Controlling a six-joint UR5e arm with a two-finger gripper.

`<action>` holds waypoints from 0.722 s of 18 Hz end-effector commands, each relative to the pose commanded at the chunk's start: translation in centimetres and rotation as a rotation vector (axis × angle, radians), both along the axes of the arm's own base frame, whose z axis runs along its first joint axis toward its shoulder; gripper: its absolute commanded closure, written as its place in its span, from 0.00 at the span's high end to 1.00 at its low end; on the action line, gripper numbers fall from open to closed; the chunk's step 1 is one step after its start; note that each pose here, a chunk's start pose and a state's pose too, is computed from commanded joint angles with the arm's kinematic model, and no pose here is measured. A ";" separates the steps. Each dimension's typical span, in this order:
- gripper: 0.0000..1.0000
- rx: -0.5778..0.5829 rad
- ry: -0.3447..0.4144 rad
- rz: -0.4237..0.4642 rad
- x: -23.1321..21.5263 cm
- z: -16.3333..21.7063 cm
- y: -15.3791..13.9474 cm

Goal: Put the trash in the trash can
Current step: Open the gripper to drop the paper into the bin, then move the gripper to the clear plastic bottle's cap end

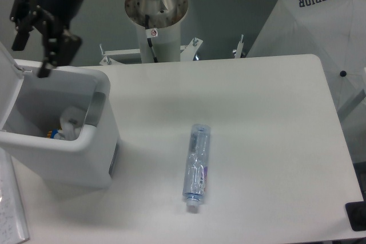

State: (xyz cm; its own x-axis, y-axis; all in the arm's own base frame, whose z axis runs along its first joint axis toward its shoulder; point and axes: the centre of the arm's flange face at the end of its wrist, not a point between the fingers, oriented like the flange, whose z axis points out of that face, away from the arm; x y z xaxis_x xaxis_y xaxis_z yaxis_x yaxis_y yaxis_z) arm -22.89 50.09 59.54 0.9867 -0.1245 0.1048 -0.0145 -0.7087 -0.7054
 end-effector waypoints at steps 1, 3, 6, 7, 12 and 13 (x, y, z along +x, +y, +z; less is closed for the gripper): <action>1.00 -0.010 -0.014 0.031 -2.3 -1.0 0.1; 1.00 -0.035 -0.053 0.101 -6.7 -2.8 0.1; 1.00 -0.075 -0.127 0.209 -13.6 -5.9 0.8; 1.00 -0.092 -0.154 0.251 -15.6 -7.0 0.8; 1.00 -0.191 -0.251 0.289 -19.9 -14.9 2.6; 1.00 -0.202 -0.264 0.290 -20.4 -16.0 2.9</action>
